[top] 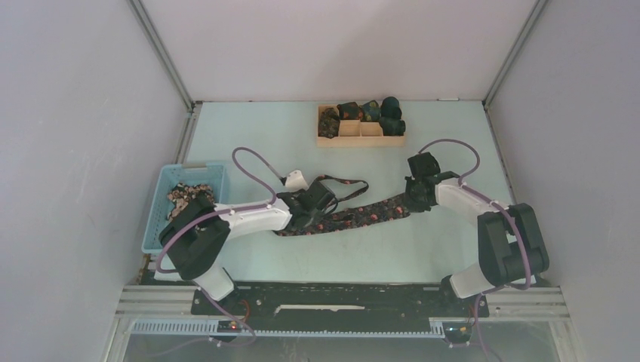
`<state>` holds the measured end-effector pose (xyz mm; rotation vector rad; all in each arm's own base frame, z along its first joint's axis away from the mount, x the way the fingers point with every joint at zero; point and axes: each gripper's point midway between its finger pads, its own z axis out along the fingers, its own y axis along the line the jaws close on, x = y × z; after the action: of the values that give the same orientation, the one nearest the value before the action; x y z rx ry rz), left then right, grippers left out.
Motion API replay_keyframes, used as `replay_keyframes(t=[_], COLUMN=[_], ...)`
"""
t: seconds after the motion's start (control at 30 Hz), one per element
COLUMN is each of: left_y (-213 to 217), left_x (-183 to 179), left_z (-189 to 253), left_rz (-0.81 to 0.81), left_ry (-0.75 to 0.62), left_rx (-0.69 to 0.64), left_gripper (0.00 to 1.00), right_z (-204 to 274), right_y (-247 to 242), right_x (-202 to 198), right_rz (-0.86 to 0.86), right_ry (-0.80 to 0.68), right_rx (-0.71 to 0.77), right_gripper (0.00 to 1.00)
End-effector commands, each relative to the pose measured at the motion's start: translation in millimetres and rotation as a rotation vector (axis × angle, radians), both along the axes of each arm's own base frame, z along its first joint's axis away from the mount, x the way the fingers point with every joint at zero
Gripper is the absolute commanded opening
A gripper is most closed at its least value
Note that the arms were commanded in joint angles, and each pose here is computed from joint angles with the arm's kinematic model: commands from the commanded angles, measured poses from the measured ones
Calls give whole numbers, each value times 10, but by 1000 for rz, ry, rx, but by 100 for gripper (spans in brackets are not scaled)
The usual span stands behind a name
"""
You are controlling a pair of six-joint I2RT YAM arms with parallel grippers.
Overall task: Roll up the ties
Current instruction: Flatten out the tie at the center of the board.
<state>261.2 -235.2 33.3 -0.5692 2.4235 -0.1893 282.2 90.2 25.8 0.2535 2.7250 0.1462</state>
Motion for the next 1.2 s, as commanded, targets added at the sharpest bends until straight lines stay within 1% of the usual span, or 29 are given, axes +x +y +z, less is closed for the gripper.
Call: replay_keyframes(t=[0.0, 0.03, 0.07, 0.1, 0.2, 0.3, 0.5, 0.7, 0.87, 0.97, 1.07, 1.1, 1.17], left_y=[-21, 28, 120, 207, 517, 796, 1083, 1305, 1474, 1512, 1383, 1328, 1209], left_x=[142, 139, 120, 117, 69, -22, -200, -394, -567, -644, -668, -670, -645], left_z=[-23, -22, -29, 12, 155, 250, 391, 413, 301, 130, -40, -90, -145], left_rz=[29, 36, 43, 54, 92, 128, 170, 254, 287, 251, 156, 135, 89], left_ry=[-56, -63, -74, -97, -167, -222, -283, -301, -319, -302, -271, -263, -243], left_rx=[-17, -8, 13, 30, 95, 145, 239, 237, 188, 184, 180, 174, 179], left_gripper=[15, 6, 1, 0, 0, 0, 0, 0, 1, 6, 18, 27, 55], right_z=[102, 110, 121, 134, 207, 306, 331, 285, 245, 284, 354, 369, 374], right_y=[-13, -25, -44, -76, -182, -342, -642, -1044, -1296, -1317, -1243, -1213, -1134], right_x=[112, 125, 146, 170, 296, 518, 811, 975, 1053, 1113, 1144, 1148, 1143], right_rz=[-4, -10, -19, -32, -84, -140, -222, -327, -396, -401, -380, -372, -346], right_ry=[-60, -62, -68, -76, -102, -132, -128, -123, -121, -125, -135, -137, -133], right_rx=[28, 35, 40, 44, 81, 87, 103, 91, 128, 166, 204, 211, 212], right_gripper=[0, 0, 0, 0, 0, 0, 0, 0, 0, 0, 0, 0, 0])
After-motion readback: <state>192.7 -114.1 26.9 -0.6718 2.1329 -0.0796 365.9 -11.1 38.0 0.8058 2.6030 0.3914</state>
